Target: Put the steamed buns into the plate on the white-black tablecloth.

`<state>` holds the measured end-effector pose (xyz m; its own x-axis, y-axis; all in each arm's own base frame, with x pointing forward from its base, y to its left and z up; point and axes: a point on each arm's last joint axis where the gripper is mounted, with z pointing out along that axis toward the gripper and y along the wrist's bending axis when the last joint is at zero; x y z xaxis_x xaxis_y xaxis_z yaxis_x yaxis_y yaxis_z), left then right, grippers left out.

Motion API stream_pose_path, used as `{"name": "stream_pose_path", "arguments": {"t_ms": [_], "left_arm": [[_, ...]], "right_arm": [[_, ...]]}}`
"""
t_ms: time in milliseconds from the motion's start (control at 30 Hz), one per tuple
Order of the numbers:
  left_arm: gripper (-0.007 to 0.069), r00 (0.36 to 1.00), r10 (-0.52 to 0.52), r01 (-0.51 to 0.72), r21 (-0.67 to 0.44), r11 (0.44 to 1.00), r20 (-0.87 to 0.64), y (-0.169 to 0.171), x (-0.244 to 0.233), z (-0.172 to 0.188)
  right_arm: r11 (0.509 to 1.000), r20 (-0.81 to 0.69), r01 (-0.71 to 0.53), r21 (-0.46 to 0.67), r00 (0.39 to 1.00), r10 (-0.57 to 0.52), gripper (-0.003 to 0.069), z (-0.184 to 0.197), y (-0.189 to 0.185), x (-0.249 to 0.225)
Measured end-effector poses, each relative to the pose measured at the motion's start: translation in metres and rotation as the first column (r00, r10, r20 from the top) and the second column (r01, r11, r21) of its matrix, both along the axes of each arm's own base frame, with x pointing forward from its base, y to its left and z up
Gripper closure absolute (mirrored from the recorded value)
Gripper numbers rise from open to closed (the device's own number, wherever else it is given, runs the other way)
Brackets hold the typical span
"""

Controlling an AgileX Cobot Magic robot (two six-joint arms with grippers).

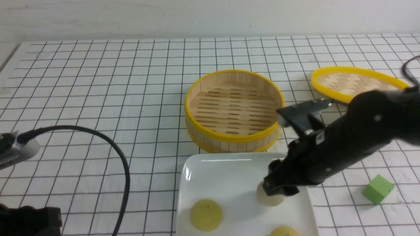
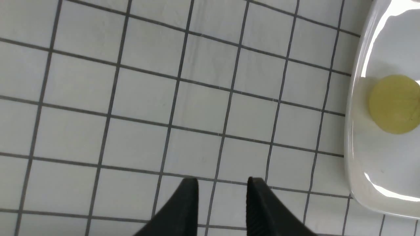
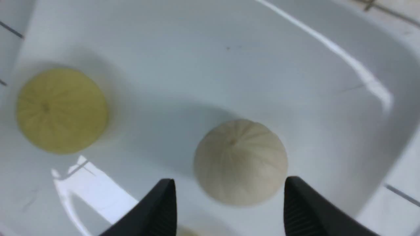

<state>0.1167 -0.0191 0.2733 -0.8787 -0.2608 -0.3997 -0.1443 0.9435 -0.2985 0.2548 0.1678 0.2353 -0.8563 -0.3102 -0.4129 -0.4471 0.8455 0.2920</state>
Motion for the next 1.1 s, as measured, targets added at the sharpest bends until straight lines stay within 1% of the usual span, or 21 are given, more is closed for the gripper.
{"name": "stream_pose_path", "arguments": {"t_ms": [33,67,100,133,200,233,267,300,333,367,400,433,467,500,533,567,600,667,733,833,1100], "left_arm": [[0.0384,1.0,0.0,0.0,0.0,1.0,0.001,0.0,0.0,0.0],[0.0384,1.0,0.001,-0.001,0.0,1.0,0.003,0.0,0.0,0.0],[0.0384,1.0,0.001,-0.001,0.0,1.0,0.004,0.0,0.0,0.0],[0.0384,1.0,0.001,-0.001,0.002,1.0,0.005,0.0,0.0,0.0],[0.0386,1.0,0.001,-0.001,0.004,1.0,0.006,0.0,0.001,0.0],[0.0386,1.0,0.001,-0.001,0.004,1.0,0.006,0.0,0.001,0.0],[0.0386,1.0,0.001,-0.001,0.004,1.0,0.006,0.0,0.001,0.0],[0.0386,1.0,0.001,-0.001,0.006,1.0,0.006,0.001,0.001,0.0],[0.0386,1.0,0.001,-0.001,0.006,1.0,0.006,0.001,0.001,0.0],[0.0386,1.0,0.001,-0.001,0.006,1.0,0.007,0.001,0.001,0.0],[0.0393,1.0,0.001,-0.001,0.006,1.0,0.007,0.001,0.001,0.0],[0.0399,1.0,0.001,-0.001,0.008,1.0,0.007,0.001,0.001,0.0],[0.0403,1.0,0.001,-0.001,0.008,1.0,0.007,0.001,0.001,0.0],[0.0419,1.0,0.001,-0.001,0.016,1.0,0.007,0.001,0.001,0.0],[0.0421,1.0,0.001,-0.001,0.017,1.0,0.007,0.001,0.001,0.0],[0.0445,1.0,0.0,0.0,0.026,1.0,0.007,0.002,0.001,0.0],[0.0449,1.0,0.0,0.0,0.029,1.0,0.007,0.002,0.001,0.0],[0.05,1.0,-0.001,0.001,0.037,0.999,0.007,0.003,0.001,0.0],[0.0553,1.0,-0.001,0.001,0.039,0.999,0.008,0.003,0.001,0.0],[0.0616,1.0,0.0,-0.001,0.044,0.999,0.016,0.003,0.001,0.0],[0.0623,1.0,0.002,-0.003,0.048,0.999,0.025,0.004,0.002,0.0]], "right_arm": [[1.0,0.003,0.001,0.001,1.0,-0.001,0.0228,0.003,-0.002,0.0],[1.0,0.033,0.015,0.01,0.999,-0.015,0.0293,0.031,-0.022,-0.008],[1.0,0.025,0.01,0.005,1.0,-0.01,0.0305,0.031,-0.022,-0.008],[1.0,0.049,0.023,0.006,0.999,-0.023,0.0403,0.053,-0.041,-0.022],[0.998,0.082,0.063,0.008,0.995,-0.064,0.0592,0.072,-0.068,-0.048],[0.998,0.088,0.068,0.009,0.994,-0.068,0.0603,0.073,-0.07,-0.051],[0.996,0.121,0.086,0.02,0.989,-0.088,0.0639,0.078,-0.08,-0.065],[0.992,0.19,0.115,0.046,0.974,-0.122,0.0669,0.078,-0.092,-0.088],[0.992,0.2,0.118,0.05,0.972,-0.126,0.0671,0.078,-0.093,-0.091],[0.988,0.254,0.135,0.076,0.955,-0.15,0.0674,0.074,-0.099,-0.105],[0.978,0.339,0.165,0.129,0.92,-0.2,0.0675,0.061,-0.106,-0.124],[0.962,0.414,0.194,0.19,0.873,-0.258,0.0675,0.054,-0.111,-0.131],[0.959,0.424,0.198,0.203,0.865,-0.268,0.0675,0.053,-0.112,-0.132],[0.936,0.502,0.225,0.272,0.797,-0.337,0.0675,0.04,-0.118,-0.141],[0.934,0.516,0.224,0.28,0.785,-0.343,0.0673,0.04,-0.119,-0.143],[0.916,0.556,0.239,0.321,0.736,-0.387,0.0673,0.031,-0.123,-0.147],[0.916,0.561,0.239,0.323,0.731,-0.389,0.0673,0.031,-0.124,-0.147],[0.909,0.6,0.235,0.344,0.69,-0.406,0.0673,0.032,-0.126,-0.148],[0.912,0.626,0.229,0.339,0.669,-0.4,0.067,0.034,-0.126,-0.147],[0.915,0.636,0.225,0.335,0.662,-0.396,0.0669,0.034,-0.127,-0.147],[0.915,0.635,0.225,0.335,0.664,-0.395,0.0664,0.034,-0.127,-0.147]]}}
